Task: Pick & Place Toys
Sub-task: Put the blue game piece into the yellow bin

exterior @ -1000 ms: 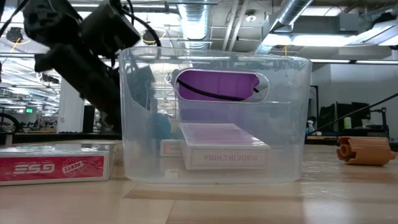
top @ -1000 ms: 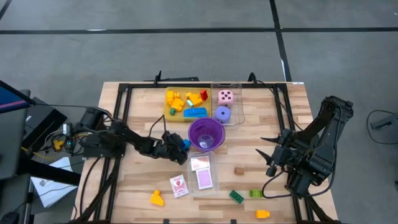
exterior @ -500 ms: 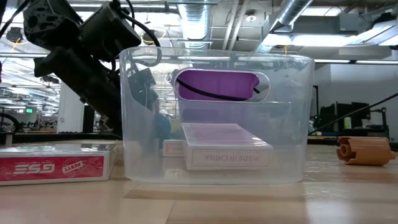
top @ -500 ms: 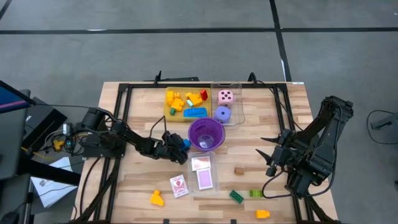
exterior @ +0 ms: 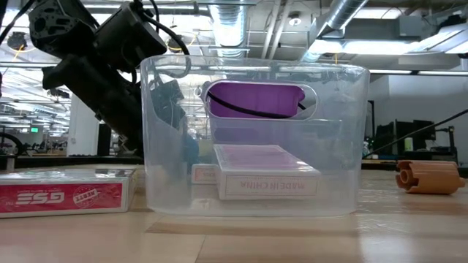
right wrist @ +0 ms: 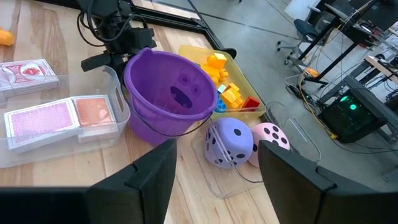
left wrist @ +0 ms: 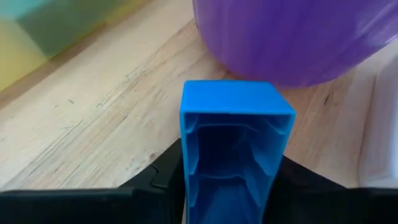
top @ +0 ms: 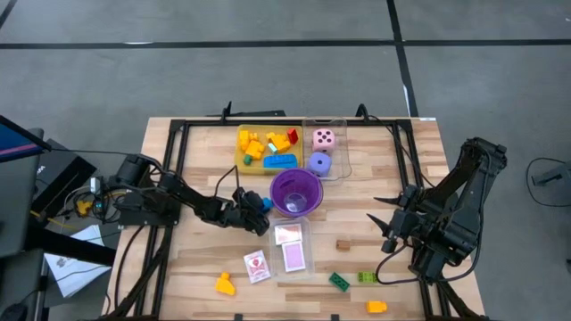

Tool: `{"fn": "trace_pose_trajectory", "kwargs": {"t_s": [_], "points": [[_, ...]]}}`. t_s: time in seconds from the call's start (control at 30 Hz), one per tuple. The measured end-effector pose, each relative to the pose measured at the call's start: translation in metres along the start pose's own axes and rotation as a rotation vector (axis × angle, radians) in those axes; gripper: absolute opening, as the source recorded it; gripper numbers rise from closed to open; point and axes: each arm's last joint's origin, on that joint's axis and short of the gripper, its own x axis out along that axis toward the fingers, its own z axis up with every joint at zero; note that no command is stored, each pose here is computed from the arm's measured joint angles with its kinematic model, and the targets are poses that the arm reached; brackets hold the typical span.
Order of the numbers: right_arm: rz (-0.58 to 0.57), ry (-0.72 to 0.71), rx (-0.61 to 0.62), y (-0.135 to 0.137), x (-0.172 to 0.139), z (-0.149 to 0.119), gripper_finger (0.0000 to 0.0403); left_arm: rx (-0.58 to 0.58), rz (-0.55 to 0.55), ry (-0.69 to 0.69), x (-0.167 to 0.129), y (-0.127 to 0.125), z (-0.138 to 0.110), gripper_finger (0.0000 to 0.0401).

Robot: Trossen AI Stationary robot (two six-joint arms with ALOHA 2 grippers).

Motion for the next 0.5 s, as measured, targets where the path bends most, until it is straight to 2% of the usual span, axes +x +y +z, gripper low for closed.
{"fn": "trace_pose_trajectory", "kwargs": {"t_s": [0.13, 0.27, 0.37, 0.5], "points": [[0.004, 0.011, 0.000, 0.000, 0.000, 0.000, 0.0218, 0.032, 0.005, 0.048, -0.012, 0.003, 0.000, 0.0128], [0.004, 0.012, 0.000, 0.000, 0.000, 0.000, 0.0218, 0.076, 0.017, 0.105, -0.037, 0.013, 0.007, 0.0128], [0.004, 0.012, 0.000, 0.000, 0.000, 0.000, 0.0218, 0.081, -0.026, 0.121, -0.062, 0.019, 0.016, 0.0128], [0.004, 0.012, 0.000, 0.000, 0.000, 0.000, 0.0218, 0.088, -0.122, 0.120, -0.091, 0.030, 0.013, 0.0128]]}}
